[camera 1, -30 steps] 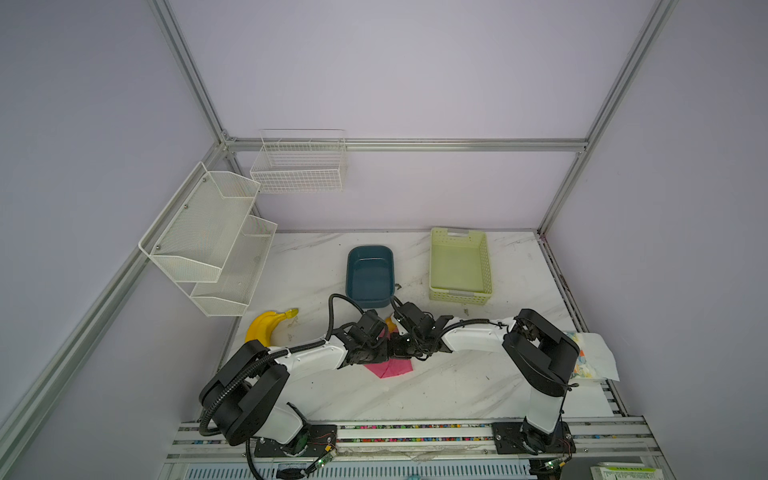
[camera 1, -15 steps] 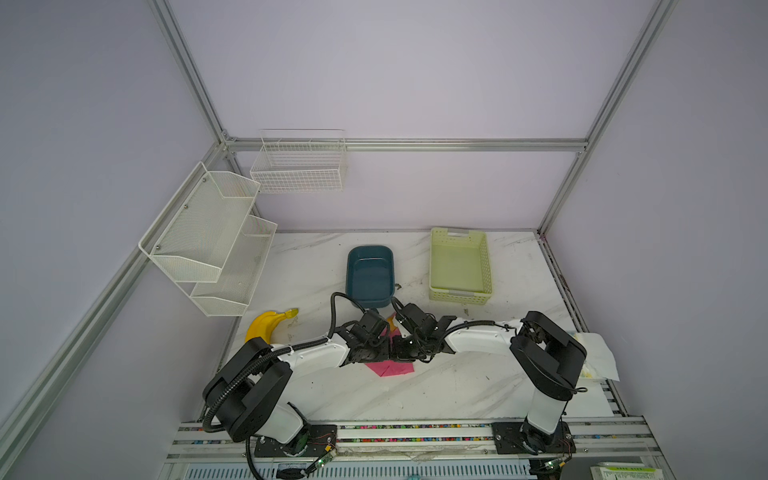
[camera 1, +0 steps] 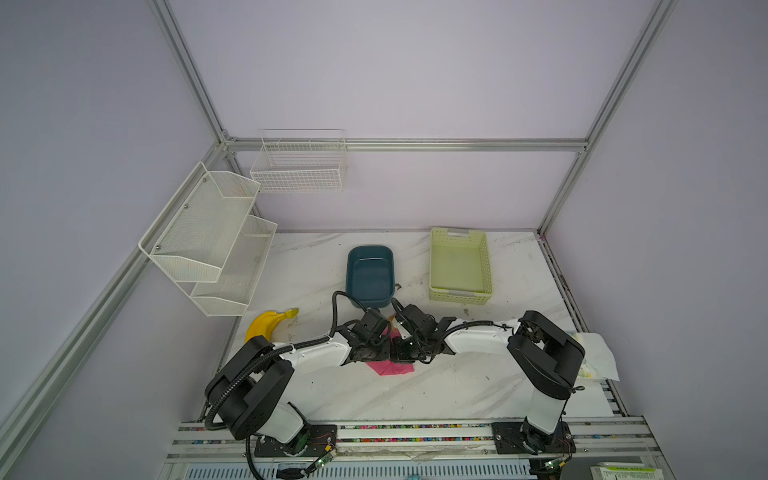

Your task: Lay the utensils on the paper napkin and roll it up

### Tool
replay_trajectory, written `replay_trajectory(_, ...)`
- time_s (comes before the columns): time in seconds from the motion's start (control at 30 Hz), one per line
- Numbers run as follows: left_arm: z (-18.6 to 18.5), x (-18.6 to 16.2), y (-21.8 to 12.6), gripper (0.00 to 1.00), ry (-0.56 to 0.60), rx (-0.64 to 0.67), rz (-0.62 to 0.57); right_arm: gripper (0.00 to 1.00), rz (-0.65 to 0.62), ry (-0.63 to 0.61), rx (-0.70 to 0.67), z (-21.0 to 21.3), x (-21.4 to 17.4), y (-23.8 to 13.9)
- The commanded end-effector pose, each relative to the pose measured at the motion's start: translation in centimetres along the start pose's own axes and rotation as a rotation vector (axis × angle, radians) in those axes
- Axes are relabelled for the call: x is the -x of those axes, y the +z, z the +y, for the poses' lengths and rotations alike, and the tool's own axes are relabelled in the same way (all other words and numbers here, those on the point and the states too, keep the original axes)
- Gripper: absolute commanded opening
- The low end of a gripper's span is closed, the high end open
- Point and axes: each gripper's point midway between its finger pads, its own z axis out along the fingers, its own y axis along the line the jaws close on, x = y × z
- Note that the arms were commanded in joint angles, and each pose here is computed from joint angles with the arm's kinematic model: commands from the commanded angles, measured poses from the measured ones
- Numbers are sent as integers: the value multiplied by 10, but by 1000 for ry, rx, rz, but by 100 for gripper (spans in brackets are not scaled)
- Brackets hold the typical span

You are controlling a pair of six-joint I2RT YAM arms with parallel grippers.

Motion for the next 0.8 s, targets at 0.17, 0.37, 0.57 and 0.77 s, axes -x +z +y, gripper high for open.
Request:
replay_trajectory(0.17, 3, 15, -50, 27, -8, 30, -66, 3, 52, 47, -70, -29, -21, 14)
replay_trajectory(0.37, -27, 7, -47, 20, -94, -169, -32, 2, 49, 57, -33, -23, -21, 13)
replay_trajectory(0.57, -36, 5, -32, 13, -149, -253, -16, 2, 47, 70, -11, -20, -22, 13)
replay_trajectory(0.77, -4, -8, -12, 9, -164, -111, 20, 2, 42, 76, -4, -17, -21, 10)
